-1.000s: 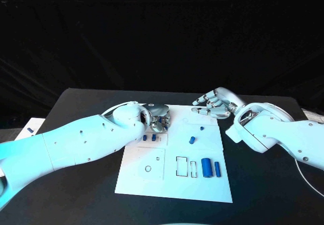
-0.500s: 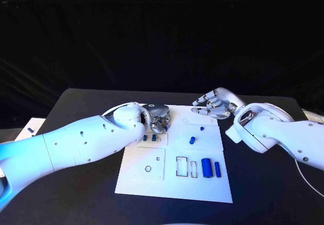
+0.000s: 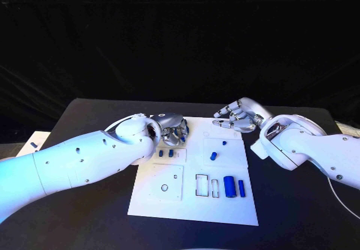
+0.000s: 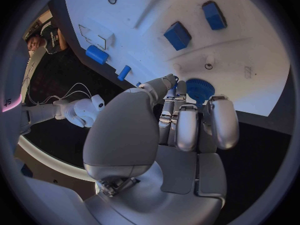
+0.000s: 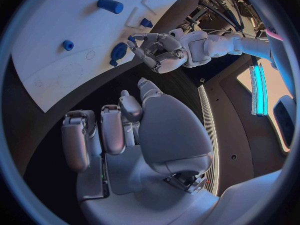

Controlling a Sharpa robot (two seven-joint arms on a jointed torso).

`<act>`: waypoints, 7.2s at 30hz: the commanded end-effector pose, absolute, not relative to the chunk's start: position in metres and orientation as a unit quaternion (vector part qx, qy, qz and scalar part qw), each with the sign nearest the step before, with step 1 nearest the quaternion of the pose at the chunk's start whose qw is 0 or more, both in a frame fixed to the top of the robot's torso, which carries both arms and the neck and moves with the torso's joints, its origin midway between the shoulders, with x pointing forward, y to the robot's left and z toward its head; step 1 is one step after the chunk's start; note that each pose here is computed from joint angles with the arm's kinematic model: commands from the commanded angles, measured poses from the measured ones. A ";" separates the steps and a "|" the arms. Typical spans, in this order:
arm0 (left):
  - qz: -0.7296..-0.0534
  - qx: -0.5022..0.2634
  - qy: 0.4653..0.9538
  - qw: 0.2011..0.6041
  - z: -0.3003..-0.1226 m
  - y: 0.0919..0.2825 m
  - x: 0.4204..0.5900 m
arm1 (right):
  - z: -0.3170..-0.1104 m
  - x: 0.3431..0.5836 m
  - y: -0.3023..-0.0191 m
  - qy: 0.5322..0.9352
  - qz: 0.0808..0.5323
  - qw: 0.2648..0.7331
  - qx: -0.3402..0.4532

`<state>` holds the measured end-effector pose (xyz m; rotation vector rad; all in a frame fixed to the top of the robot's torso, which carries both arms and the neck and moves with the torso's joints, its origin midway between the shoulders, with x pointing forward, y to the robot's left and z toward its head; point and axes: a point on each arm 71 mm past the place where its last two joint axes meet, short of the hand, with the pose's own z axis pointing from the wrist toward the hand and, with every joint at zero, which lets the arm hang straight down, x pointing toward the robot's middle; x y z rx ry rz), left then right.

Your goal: Assemble the parts on the task board

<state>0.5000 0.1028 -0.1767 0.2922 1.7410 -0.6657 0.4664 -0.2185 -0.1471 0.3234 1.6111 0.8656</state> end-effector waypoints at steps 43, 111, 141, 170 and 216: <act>-0.252 0.083 0.788 0.555 -0.181 0.154 0.506 | -0.148 0.465 -0.217 0.697 0.377 0.596 0.133; -0.262 0.035 0.773 0.577 -0.181 0.175 0.511 | -0.149 0.468 -0.224 0.704 0.340 0.617 0.089; -0.630 -0.506 0.523 0.272 -0.184 0.225 0.481 | -0.170 0.454 -0.215 0.722 0.139 0.646 -0.206; -0.630 -0.482 0.541 0.279 -0.183 0.221 0.475 | -0.190 0.461 -0.202 0.749 0.133 0.612 -0.215; -0.629 -0.472 0.551 0.279 -0.184 0.222 0.474 | -0.156 0.428 -0.164 0.671 0.227 0.679 -0.193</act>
